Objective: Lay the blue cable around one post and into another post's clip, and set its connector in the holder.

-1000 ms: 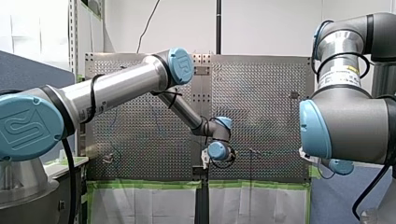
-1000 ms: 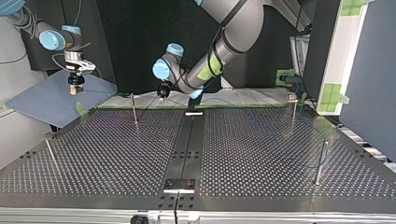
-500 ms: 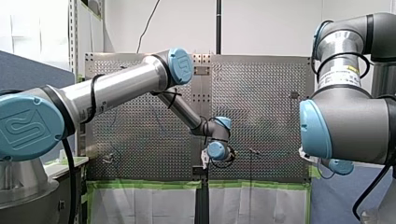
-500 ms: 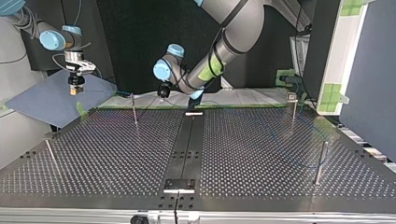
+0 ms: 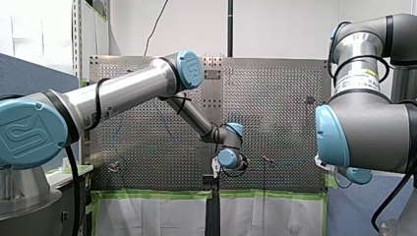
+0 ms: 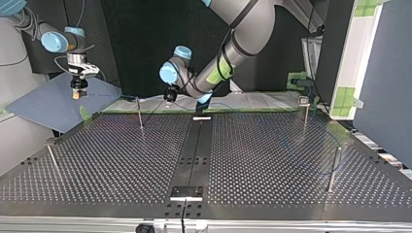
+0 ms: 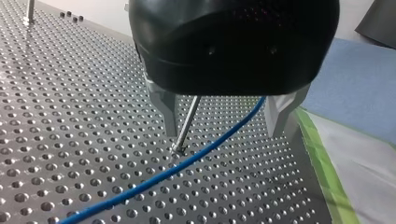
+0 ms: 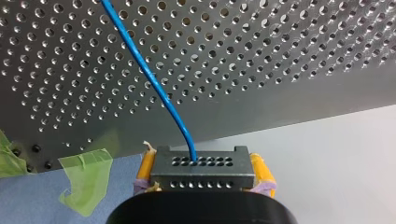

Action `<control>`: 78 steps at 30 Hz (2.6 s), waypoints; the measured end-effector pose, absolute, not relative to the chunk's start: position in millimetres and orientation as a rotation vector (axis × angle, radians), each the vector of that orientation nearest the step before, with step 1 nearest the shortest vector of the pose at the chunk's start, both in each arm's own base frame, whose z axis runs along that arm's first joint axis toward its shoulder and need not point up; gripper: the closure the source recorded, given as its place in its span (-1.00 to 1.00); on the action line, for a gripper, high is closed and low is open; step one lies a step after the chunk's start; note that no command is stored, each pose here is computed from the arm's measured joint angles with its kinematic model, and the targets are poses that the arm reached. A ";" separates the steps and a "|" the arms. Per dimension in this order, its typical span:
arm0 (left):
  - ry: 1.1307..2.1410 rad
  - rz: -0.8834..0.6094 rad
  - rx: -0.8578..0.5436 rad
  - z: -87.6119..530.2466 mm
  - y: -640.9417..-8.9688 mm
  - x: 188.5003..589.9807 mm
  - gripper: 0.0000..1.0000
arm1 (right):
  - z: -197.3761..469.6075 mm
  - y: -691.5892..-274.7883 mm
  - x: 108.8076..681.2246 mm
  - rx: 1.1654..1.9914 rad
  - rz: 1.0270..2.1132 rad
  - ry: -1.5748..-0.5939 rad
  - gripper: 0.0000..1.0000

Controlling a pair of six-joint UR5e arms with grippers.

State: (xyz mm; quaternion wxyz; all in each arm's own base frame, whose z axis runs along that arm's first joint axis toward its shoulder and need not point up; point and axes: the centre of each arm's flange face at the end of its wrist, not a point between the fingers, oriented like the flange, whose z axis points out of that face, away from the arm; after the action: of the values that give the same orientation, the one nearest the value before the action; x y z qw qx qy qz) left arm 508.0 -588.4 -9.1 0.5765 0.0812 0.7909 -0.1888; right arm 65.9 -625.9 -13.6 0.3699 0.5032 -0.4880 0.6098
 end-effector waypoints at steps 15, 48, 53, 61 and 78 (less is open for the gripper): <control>1.853 -0.442 0.184 -9.3 -587.1 509.1 0.79 | -13.6 -626.0 65.8 1.291 1.565 -1.253 1.00; 1.880 -0.551 0.173 -11.9 -580.1 521.8 1.00 | -9.3 -635.5 65.7 1.282 1.574 -1.235 1.00; 1.885 -0.574 0.153 -11.0 -576.8 527.8 1.00 | -8.7 -636.2 67.4 1.282 1.578 -1.229 1.00; 1.895 -0.586 0.139 -9.7 -571.1 535.1 1.00 | -6.7 -640.3 70.2 1.285 1.583 -1.221 1.00; 1.904 -0.580 0.136 -10.4 -568.2 536.3 -1.00 | -5.8 -643.8 73.2 1.291 1.587 -1.221 1.00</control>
State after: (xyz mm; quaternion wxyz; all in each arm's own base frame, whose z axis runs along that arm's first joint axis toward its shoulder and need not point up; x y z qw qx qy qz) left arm 536.3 -568.2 -10.4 0.5422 0.0571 0.8019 -0.2444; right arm 73.2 -643.8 -5.8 0.3706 0.5035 -0.4760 0.6186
